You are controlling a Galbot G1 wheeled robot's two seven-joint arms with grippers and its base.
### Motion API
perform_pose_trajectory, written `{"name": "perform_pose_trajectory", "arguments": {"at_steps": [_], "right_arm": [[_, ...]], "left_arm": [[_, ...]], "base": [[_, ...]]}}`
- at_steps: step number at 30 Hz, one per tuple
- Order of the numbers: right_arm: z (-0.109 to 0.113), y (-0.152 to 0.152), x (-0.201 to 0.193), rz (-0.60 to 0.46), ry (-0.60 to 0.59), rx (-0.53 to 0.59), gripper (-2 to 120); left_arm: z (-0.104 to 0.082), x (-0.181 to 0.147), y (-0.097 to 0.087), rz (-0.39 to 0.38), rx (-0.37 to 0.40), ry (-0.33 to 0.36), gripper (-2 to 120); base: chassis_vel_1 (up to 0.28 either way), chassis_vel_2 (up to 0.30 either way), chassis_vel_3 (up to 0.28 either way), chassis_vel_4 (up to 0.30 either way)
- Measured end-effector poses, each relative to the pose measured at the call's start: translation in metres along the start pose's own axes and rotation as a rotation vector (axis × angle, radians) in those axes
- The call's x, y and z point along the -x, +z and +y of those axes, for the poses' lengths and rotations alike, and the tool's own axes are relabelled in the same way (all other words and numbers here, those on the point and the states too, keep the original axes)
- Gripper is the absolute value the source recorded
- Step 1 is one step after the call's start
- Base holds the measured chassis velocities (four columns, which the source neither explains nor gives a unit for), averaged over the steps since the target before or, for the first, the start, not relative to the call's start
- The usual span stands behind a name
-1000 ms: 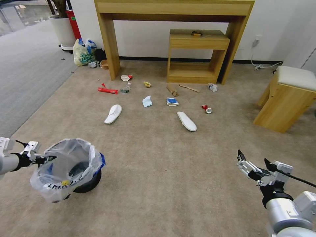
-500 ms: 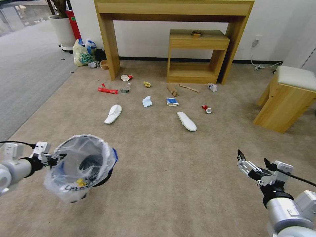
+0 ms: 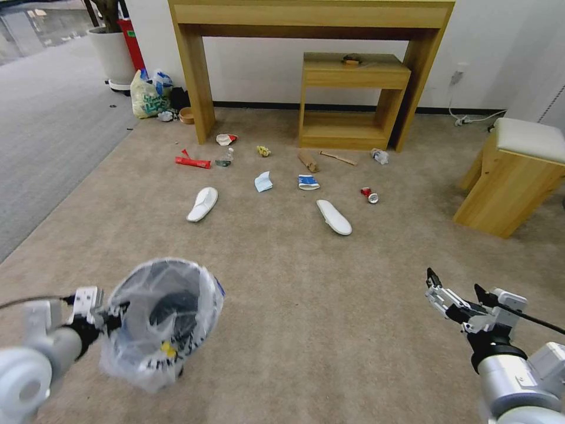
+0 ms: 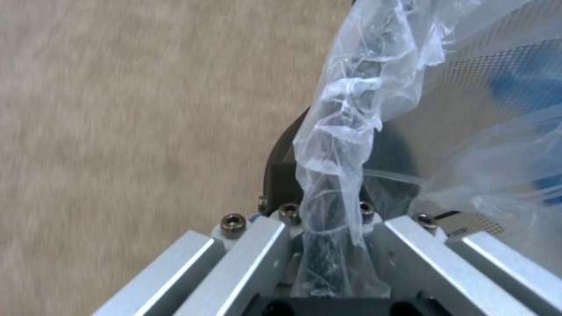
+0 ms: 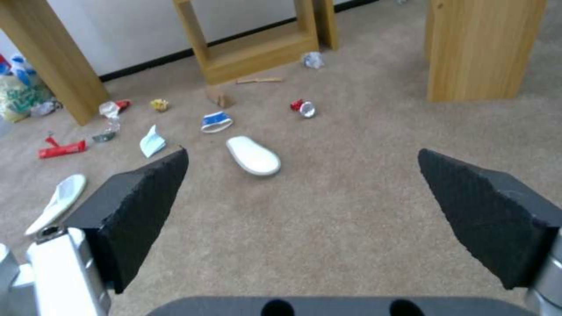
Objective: Pick up the trash bin and place the garbage on the floor into it.
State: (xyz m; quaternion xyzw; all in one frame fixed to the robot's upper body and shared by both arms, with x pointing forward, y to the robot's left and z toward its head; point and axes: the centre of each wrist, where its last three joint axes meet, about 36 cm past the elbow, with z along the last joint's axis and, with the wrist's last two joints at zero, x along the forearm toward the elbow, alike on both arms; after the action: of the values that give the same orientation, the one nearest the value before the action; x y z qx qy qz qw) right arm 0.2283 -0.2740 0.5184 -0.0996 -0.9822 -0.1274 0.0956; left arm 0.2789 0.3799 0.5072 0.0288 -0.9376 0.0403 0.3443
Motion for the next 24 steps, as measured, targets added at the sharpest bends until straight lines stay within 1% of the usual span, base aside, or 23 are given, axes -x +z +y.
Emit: {"name": "perform_pose_trajectory", "arguments": {"at_steps": [1, 2, 3, 4, 7, 8, 11, 14, 17, 18, 21, 24], "right_arm": [[0.0, 0.0, 0.0, 0.0, 0.0, 0.0, 100], [0.001, 0.001, 0.001, 0.001, -0.003, 0.001, 100], [0.001, 0.001, 0.001, 0.003, -0.004, 0.002, 100], [0.002, 0.003, 0.002, 0.007, -0.009, 0.004, 100], [0.002, 0.004, 0.002, 0.01, -0.01, 0.004, 100], [0.003, 0.004, 0.002, 0.012, -0.013, 0.005, 100], [0.003, 0.005, 0.002, 0.012, -0.015, 0.005, 100], [0.004, 0.004, 0.001, 0.01, -0.021, 0.003, 100], [0.002, 0.0, 0.0, -0.013, -0.062, -0.041, 100], [0.002, 0.0, 0.0, -0.013, -0.062, -0.041, 100], [0.002, 0.0, 0.003, -0.032, -0.068, -0.062, 100], [0.001, 0.0, 0.004, -0.051, -0.072, -0.082, 100]], "left_arm": [[-0.001, -0.001, 0.001, 0.002, -0.003, -0.002, 0], [-0.006, -0.009, 0.01, 0.013, -0.02, -0.015, 0], [-0.008, -0.013, 0.013, 0.02, -0.03, -0.02, 0], [-0.013, -0.02, 0.022, 0.03, -0.06, -0.034, 0], [-0.016, -0.021, 0.024, 0.033, -0.079, -0.047, 0], [-0.02, -0.023, 0.028, 0.037, -0.105, -0.059, 0], [-0.023, -0.025, 0.031, 0.042, -0.123, -0.061, 0], [-0.029, -0.027, 0.038, 0.057, -0.148, -0.054, 0], [-0.043, -0.032, 0.048, 0.074, -0.179, -0.037, 0], [-0.043, -0.032, 0.048, 0.074, -0.179, -0.037, 0], [-0.053, -0.032, 0.052, 0.079, -0.202, -0.032, 0], [-0.056, -0.033, 0.053, 0.08, -0.212, -0.037, 0]], "base": [[0.0, 0.0, 0.0, 0.0], [0.0, 0.0, 0.0, 0.0], [0.0, 0.0, 0.0, 0.0], [0.0, 0.0, 0.0, 0.0], [0.0, 0.0, 0.0, 0.0], [0.0, 0.0, 0.0, 0.0], [0.0, 0.0, 0.0, 0.0], [0.0, 0.0, 0.0, 0.0], [0.0, 0.0, 0.0, 0.0], [0.0, 0.0, 0.0, 0.0], [0.0, 0.0, 0.0, 0.0], [0.0, 0.0, 0.0, 0.0]]}}
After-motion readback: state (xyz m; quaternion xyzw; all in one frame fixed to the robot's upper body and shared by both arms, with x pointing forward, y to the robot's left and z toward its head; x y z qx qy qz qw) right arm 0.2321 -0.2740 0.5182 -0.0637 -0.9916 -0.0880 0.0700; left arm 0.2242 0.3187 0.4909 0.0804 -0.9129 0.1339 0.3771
